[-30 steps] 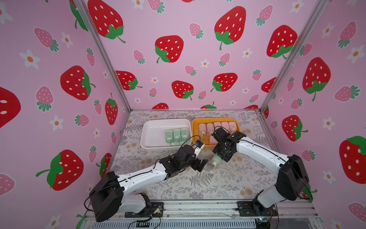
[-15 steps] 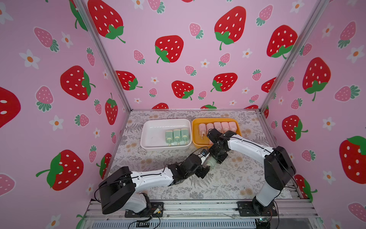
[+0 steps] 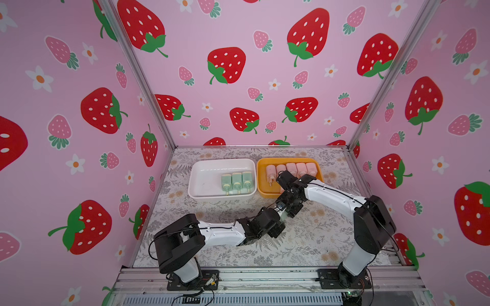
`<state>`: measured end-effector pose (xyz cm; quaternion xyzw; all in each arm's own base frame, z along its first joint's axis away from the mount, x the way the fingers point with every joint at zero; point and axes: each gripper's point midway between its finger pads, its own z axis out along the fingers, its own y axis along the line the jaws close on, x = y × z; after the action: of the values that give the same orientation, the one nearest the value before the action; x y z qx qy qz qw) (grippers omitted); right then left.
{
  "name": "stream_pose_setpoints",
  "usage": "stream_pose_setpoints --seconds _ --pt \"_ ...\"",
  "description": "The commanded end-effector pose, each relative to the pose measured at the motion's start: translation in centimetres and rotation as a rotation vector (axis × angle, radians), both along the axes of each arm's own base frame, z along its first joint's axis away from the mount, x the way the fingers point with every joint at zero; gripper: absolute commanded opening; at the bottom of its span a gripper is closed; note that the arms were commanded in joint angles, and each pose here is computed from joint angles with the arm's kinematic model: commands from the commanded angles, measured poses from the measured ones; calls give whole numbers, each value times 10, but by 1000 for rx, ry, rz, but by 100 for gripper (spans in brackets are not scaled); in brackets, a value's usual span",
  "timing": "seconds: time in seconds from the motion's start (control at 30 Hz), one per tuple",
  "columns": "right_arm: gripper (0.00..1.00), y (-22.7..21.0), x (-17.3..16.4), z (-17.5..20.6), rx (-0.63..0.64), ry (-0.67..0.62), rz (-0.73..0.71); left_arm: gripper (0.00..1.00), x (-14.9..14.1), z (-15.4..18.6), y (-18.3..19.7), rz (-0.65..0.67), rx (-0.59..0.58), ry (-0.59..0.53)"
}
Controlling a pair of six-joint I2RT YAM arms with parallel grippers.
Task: Place the pencil sharpeners by color into the storage box
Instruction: Place the pencil sharpener at the center of the board.
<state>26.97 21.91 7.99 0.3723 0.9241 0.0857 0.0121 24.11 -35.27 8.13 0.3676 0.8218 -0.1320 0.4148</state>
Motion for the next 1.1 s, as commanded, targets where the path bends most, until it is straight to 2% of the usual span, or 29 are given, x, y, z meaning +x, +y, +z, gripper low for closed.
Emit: stream_pose_setpoints --seconds 0.0,0.23,0.3,0.43,0.53,0.63,0.77,0.8,0.87,0.93,1.07 --pt "20 7 0 6 24 -18 13 80 9 11 -15 17 -34 -18" --pt "34 6 -5 4 26 -13 12 70 5 -10 -11 19 -20 10" --pt "40 4 -6 2 25 -12 8 69 1 -15 -9 13 -33 17" --pt "44 6 -9 -4 35 4 1 68 -5 -23 -8 -11 -46 34" --pt "48 8 -11 -9 46 20 -3 71 -7 -29 -6 -19 -45 35" --pt "51 8 -12 -10 46 23 -4 79 -10 -28 -4 -29 -57 28" --pt "75 6 -9 -3 40 -2 10 84 -12 -21 -3 -36 -78 21" --pt "78 6 -8 0 38 -14 16 84 -11 -21 -2 -33 -77 19" --pt "79 4 -5 4 32 -33 19 85 -11 -21 -2 -30 -77 17" --pt "90 3 -4 8 27 -49 22 85 -11 -22 0 -25 -71 17" --pt "90 -3 -5 11 13 -60 15 85 -9 -18 0 -13 -75 17"
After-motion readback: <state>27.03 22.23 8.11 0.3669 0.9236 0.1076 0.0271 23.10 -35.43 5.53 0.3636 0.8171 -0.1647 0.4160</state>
